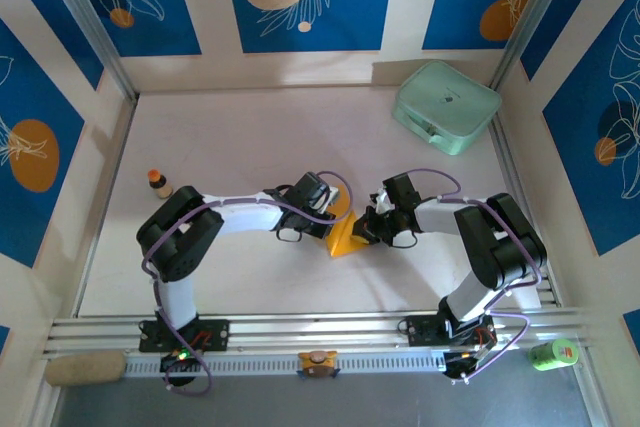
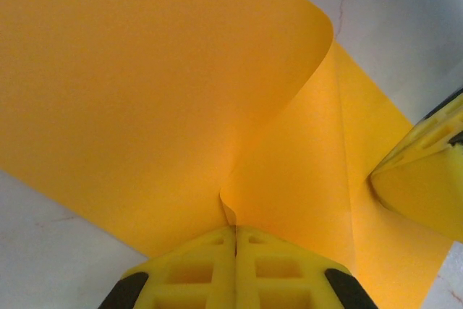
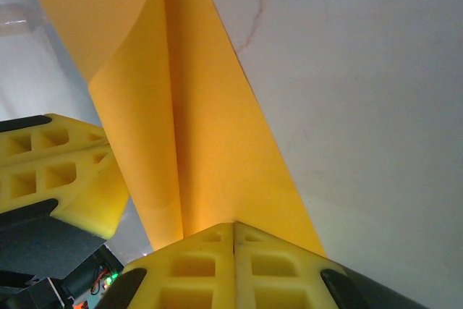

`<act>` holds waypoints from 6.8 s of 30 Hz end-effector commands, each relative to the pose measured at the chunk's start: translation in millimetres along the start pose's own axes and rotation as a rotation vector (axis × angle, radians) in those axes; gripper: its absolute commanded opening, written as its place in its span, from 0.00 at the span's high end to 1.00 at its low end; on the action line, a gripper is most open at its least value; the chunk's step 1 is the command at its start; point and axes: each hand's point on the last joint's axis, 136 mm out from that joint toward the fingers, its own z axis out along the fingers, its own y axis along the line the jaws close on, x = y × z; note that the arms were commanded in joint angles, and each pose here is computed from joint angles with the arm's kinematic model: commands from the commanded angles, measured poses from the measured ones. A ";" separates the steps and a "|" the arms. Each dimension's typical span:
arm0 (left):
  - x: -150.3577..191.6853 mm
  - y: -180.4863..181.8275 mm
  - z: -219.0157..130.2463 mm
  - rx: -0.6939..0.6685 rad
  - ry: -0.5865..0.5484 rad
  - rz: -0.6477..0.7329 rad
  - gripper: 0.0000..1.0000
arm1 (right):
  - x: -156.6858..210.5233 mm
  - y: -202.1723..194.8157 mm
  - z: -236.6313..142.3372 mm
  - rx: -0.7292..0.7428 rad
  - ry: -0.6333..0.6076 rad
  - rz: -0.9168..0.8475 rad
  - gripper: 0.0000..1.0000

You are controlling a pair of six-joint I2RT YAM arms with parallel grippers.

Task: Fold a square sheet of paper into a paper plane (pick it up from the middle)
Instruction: Fold the triangle a second time at the center of the table.

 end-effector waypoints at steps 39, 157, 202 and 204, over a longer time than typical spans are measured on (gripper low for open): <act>-1.2 8.1 2.7 -0.030 -0.003 0.012 1.00 | 2.6 -8.6 -2.7 0.039 0.006 0.024 0.96; 7.4 3.5 6.0 0.005 0.035 -0.004 1.00 | -10.1 9.8 19.3 0.031 0.029 0.003 0.97; 4.2 -70.6 -6.5 0.336 0.130 -0.140 0.97 | -6.1 -8.1 19.6 0.040 0.014 0.048 0.98; 7.5 -66.6 -1.9 0.320 0.145 -0.147 0.97 | -6.2 -7.9 19.3 0.041 0.013 0.047 0.98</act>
